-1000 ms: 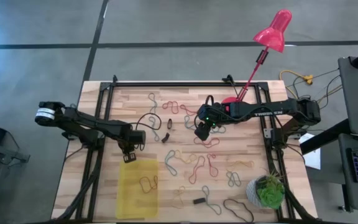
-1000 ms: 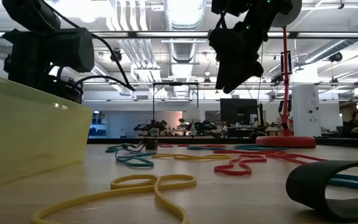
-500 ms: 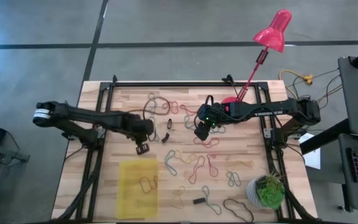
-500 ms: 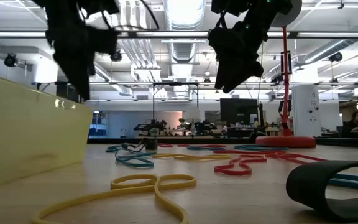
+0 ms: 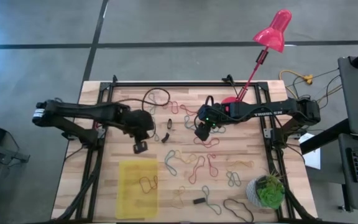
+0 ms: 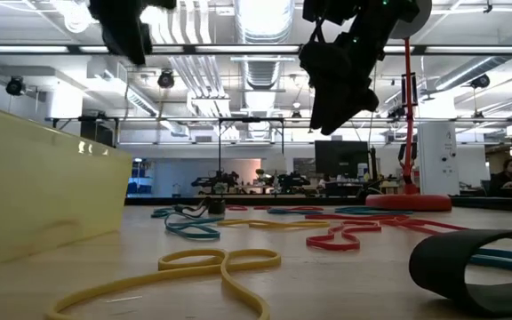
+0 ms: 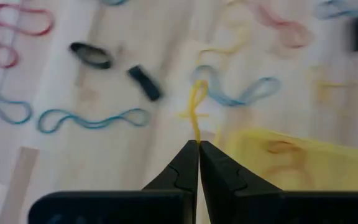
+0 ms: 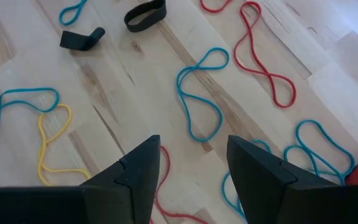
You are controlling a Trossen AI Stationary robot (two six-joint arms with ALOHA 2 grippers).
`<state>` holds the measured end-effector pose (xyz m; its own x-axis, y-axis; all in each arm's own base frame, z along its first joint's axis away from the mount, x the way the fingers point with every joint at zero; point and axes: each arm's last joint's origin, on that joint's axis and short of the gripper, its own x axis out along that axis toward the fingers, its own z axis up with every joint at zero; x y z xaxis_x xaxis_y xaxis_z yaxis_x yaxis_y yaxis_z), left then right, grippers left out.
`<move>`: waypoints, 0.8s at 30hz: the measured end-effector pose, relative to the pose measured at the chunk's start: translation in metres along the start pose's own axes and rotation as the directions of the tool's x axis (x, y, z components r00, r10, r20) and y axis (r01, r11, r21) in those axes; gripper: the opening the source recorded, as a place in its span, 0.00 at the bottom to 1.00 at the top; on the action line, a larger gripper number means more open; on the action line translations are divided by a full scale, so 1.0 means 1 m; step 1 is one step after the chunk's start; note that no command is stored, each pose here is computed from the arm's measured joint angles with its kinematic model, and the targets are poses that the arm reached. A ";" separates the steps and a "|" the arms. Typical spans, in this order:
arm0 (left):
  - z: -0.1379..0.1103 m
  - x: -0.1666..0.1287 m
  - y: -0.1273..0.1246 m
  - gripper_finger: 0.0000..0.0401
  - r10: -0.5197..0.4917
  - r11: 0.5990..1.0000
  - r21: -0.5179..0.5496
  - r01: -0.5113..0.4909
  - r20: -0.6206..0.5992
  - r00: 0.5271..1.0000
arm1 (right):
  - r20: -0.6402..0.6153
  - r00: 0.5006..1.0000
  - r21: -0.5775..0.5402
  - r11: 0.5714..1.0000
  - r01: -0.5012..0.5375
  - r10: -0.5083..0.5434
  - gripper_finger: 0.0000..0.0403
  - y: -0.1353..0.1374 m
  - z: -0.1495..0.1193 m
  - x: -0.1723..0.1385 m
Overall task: Pick and place rubber bands into bin
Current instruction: Put the yellow rubber band into the bin
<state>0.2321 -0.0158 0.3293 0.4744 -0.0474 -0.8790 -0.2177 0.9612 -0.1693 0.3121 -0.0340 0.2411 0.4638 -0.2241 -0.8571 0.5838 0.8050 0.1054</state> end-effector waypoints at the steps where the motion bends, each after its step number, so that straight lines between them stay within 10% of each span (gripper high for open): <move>1: 0.001 -0.012 -0.003 0.00 -0.051 0.999 -0.008 0.051 -0.023 0.998 | -0.003 1.000 -0.001 1.000 0.001 -0.001 0.43 0.000 0.000 0.000; 12: 0.016 -0.112 -0.040 0.00 -0.372 0.885 -0.259 0.387 0.106 0.922 | -0.004 1.000 -0.081 0.997 0.003 -0.003 0.43 -0.001 -0.003 0.003; 24: -0.020 0.000 -0.096 0.00 -0.288 0.939 -0.292 0.183 -0.370 0.883 | 0.013 1.000 -0.107 0.994 -0.005 0.007 0.43 0.000 -0.001 0.003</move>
<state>0.2362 -0.1131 0.3365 0.1659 -0.4190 -0.8927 -0.3665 0.8142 -0.4503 0.3125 -0.0341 0.2374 0.4762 -0.2255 -0.8499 0.5068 0.8603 0.0557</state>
